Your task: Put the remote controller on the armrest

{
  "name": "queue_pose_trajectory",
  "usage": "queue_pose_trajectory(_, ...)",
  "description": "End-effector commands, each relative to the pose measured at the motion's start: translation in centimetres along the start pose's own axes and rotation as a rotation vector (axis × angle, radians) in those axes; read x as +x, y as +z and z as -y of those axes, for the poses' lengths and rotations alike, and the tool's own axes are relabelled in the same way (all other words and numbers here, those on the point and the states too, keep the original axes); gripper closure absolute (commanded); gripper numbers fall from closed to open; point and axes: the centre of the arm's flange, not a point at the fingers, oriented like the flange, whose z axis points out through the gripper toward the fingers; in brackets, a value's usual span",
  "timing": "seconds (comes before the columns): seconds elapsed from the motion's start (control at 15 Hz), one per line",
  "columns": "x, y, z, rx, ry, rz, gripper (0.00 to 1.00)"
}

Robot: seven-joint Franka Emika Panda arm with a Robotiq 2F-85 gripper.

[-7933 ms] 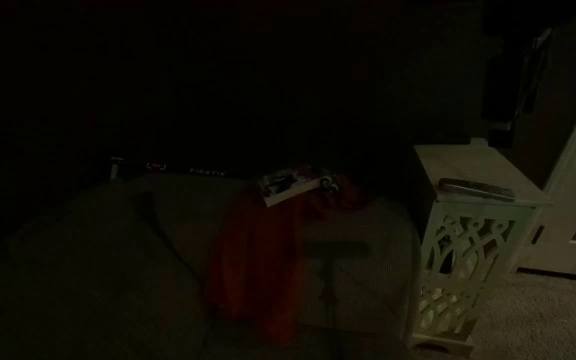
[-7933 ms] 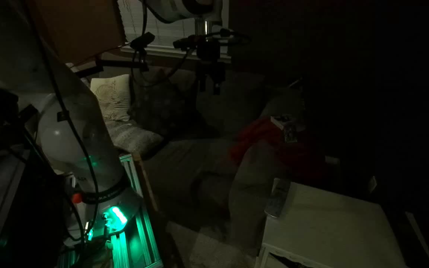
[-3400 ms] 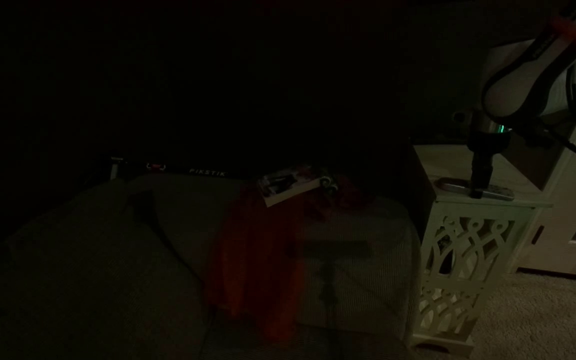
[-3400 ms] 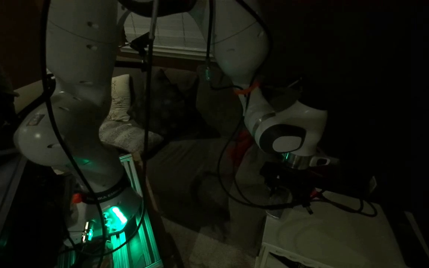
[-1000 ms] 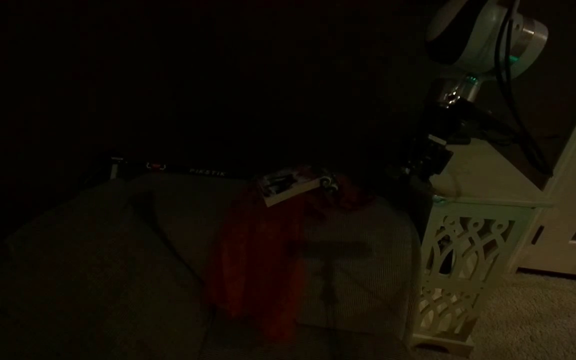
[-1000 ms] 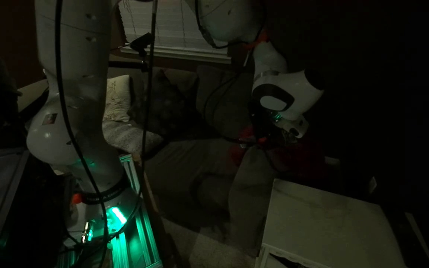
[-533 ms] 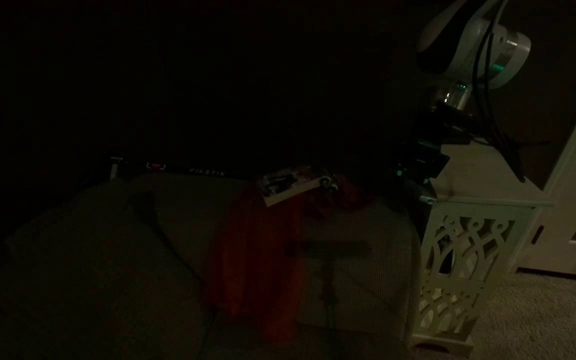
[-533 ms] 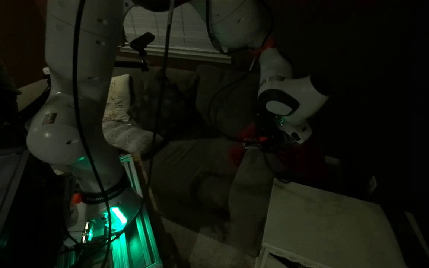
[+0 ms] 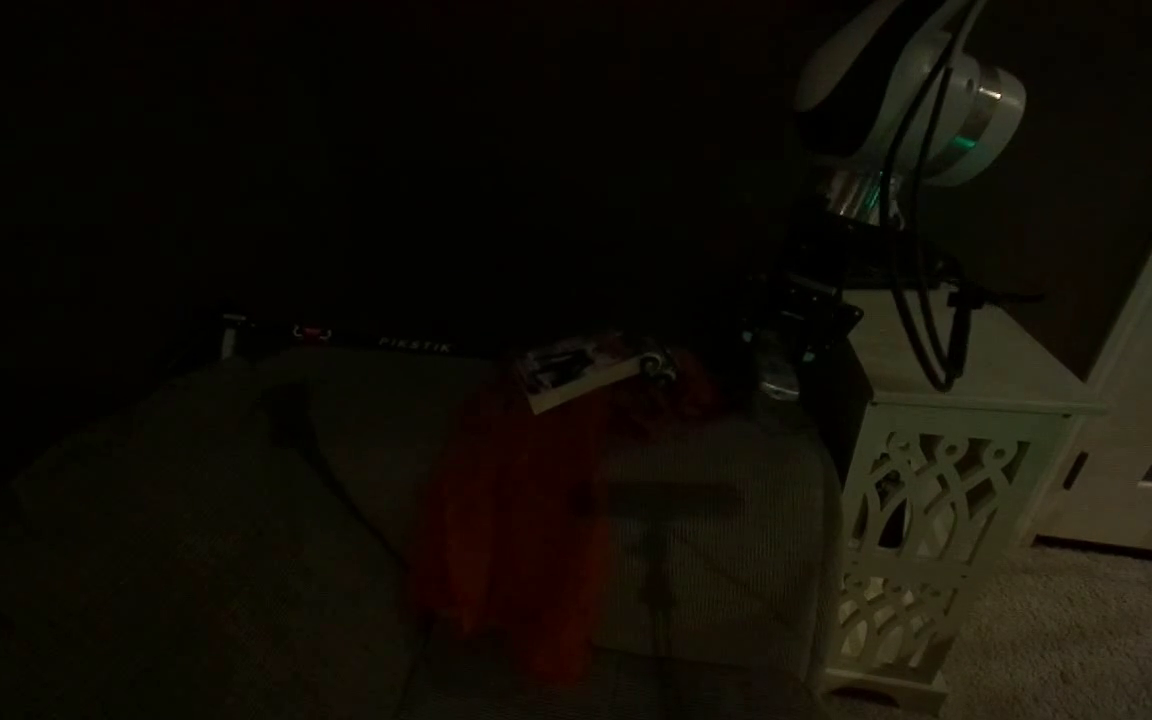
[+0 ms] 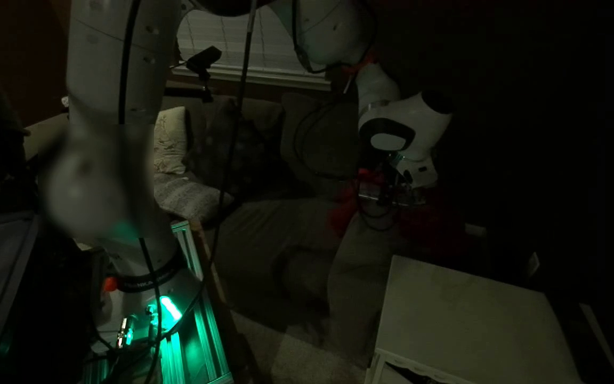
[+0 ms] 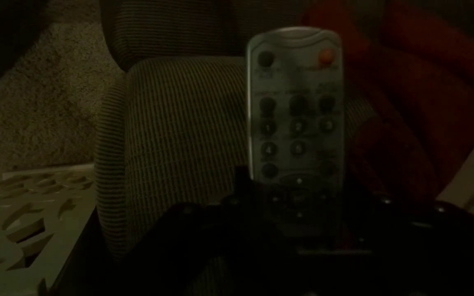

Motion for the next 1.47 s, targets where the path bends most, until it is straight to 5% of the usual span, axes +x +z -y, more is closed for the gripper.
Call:
queue_pose_trajectory(0.0, 0.4, 1.1, 3.1, -0.061, 0.161, -0.095, 0.72)
queue_pose_trajectory(0.4, 4.9, 4.0, 4.9, -0.175, 0.218, -0.222, 0.72)
queue_pose_trajectory(0.87, 6.6, 7.2, 8.7, -0.203, 0.106, -0.209, 0.72)
queue_pose_trajectory(1.4, 8.5, 10.5, 9.1, -0.258, 0.085, -0.189, 0.72)
